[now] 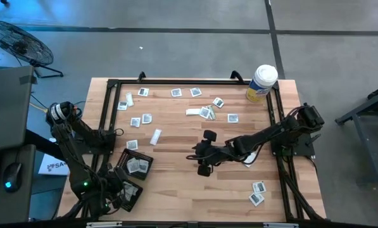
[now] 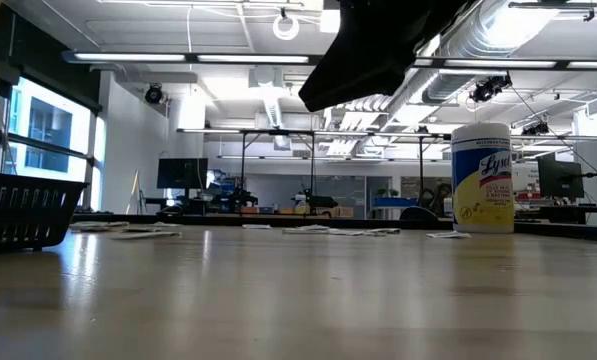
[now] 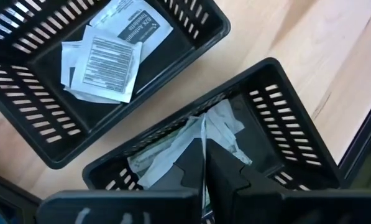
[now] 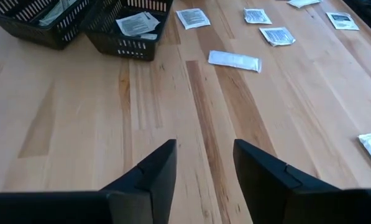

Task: Pick & Place First Aid Supplies
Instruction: Put the bandage into the bottom black bin

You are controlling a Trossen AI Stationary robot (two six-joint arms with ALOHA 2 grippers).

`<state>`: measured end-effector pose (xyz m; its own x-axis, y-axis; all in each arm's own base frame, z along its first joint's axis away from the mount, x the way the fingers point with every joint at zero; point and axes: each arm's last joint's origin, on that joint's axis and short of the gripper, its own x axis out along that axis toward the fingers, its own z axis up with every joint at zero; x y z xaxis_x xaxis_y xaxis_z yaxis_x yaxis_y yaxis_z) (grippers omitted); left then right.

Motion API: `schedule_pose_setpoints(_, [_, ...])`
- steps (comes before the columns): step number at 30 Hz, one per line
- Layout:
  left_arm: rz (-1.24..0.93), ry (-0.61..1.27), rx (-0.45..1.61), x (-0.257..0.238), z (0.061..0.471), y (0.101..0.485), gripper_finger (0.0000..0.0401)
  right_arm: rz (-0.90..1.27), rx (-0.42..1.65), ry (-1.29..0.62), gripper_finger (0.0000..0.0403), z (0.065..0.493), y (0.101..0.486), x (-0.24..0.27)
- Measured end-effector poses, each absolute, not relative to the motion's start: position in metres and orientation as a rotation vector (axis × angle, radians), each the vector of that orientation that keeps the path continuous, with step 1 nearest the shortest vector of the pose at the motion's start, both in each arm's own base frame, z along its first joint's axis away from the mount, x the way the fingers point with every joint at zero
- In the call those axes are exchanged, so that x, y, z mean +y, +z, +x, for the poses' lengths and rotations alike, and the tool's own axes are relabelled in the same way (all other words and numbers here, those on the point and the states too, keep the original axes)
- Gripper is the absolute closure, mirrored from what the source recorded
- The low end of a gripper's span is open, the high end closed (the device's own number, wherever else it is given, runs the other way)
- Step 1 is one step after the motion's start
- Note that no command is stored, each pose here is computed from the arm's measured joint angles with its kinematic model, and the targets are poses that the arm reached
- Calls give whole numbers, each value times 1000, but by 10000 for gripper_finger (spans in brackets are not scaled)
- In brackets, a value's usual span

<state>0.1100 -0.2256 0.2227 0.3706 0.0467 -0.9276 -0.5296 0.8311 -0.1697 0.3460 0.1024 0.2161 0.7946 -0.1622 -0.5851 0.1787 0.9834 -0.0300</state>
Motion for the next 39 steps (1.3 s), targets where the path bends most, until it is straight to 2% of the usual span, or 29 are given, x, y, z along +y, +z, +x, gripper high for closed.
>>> schedule_pose_setpoints(10, [-501, 382, 1271, -227, 107, 222, 275, 30, 627, -185, 249, 346, 216, 101])
schedule_pose_setpoints(15, [-438, 378, 1333, -223, 103, 222, 244, 42, 628, -199, 249, 349, 216, 94])
schedule_pose_setpoints(26, [-455, 361, 1355, -207, 96, 240, 227, 66, 638, -194, 249, 351, 215, 83])
schedule_pose_setpoints(37, [-394, 360, 1152, -200, 99, 246, 226, 63, 638, -197, 249, 351, 215, 83])
schedule_pose_setpoints(39, [-414, 374, 1164, -200, 99, 244, 226, 65, 638, -196, 249, 351, 215, 83])
